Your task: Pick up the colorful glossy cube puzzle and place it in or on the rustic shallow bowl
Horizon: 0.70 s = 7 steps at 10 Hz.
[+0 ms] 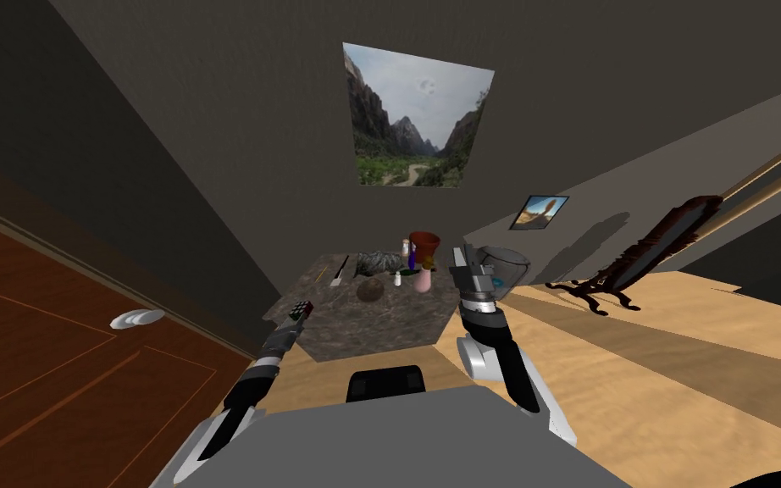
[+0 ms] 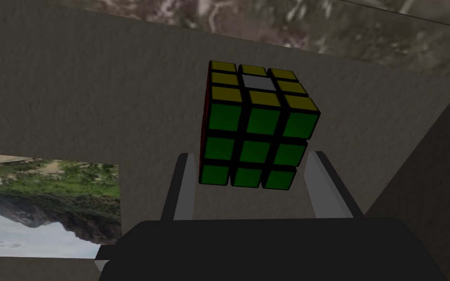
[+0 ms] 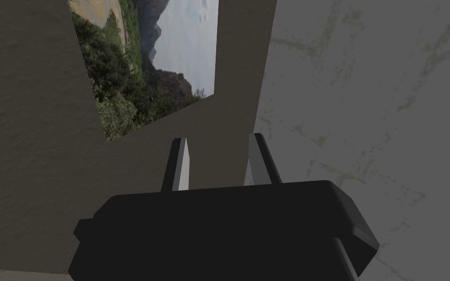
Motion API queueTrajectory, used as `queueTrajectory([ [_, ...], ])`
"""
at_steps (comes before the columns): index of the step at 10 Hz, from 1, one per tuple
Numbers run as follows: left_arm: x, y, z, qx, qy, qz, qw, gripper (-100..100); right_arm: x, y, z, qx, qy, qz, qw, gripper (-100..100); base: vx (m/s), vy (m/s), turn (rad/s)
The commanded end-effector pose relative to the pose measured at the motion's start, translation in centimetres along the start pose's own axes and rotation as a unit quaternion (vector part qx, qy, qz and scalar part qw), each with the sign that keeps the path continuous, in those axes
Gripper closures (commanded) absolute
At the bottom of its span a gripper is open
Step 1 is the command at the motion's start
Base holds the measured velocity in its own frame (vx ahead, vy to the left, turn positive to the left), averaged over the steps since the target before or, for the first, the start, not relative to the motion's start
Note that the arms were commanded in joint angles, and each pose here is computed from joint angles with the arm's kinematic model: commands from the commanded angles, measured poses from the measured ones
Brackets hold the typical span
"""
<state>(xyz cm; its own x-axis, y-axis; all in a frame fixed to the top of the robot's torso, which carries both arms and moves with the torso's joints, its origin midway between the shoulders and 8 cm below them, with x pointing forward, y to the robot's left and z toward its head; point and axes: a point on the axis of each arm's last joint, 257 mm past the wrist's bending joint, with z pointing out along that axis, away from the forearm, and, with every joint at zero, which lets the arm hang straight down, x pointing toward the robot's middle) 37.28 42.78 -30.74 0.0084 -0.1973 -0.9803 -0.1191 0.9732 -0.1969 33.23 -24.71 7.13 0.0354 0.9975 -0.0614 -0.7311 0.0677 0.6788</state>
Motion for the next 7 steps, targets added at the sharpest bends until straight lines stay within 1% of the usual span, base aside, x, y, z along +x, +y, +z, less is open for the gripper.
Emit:
queueTrajectory([
  [1,-0.8,0.5,0.2,-0.005,0.0,0.003,1.0,100,0.0,0.0,0.0,0.0,0.0,0.0,1.0,0,-0.053,-0.165,-0.008],
  [3,-1.7,1.0,0.3,-0.009,0.0,0.004,0.9999,100,0.0,0.0,0.0,0.0,0.0,0.0,1.0,0,-0.073,-0.196,-0.003],
  [5,-2.7,1.2,0.5,-0.012,0.0,0.004,0.9999,100,0.0,0.0,0.0,0.0,0.0,0.0,1.0,0,-0.064,-0.173,-0.008],
  [7,-3.4,0.9,0.8,-0.012,0.0,0.0,0.9999,100,0.0,0.0,0.0,0.0,0.0,0.0,1.0,0,-0.064,-0.204,-0.014],
])
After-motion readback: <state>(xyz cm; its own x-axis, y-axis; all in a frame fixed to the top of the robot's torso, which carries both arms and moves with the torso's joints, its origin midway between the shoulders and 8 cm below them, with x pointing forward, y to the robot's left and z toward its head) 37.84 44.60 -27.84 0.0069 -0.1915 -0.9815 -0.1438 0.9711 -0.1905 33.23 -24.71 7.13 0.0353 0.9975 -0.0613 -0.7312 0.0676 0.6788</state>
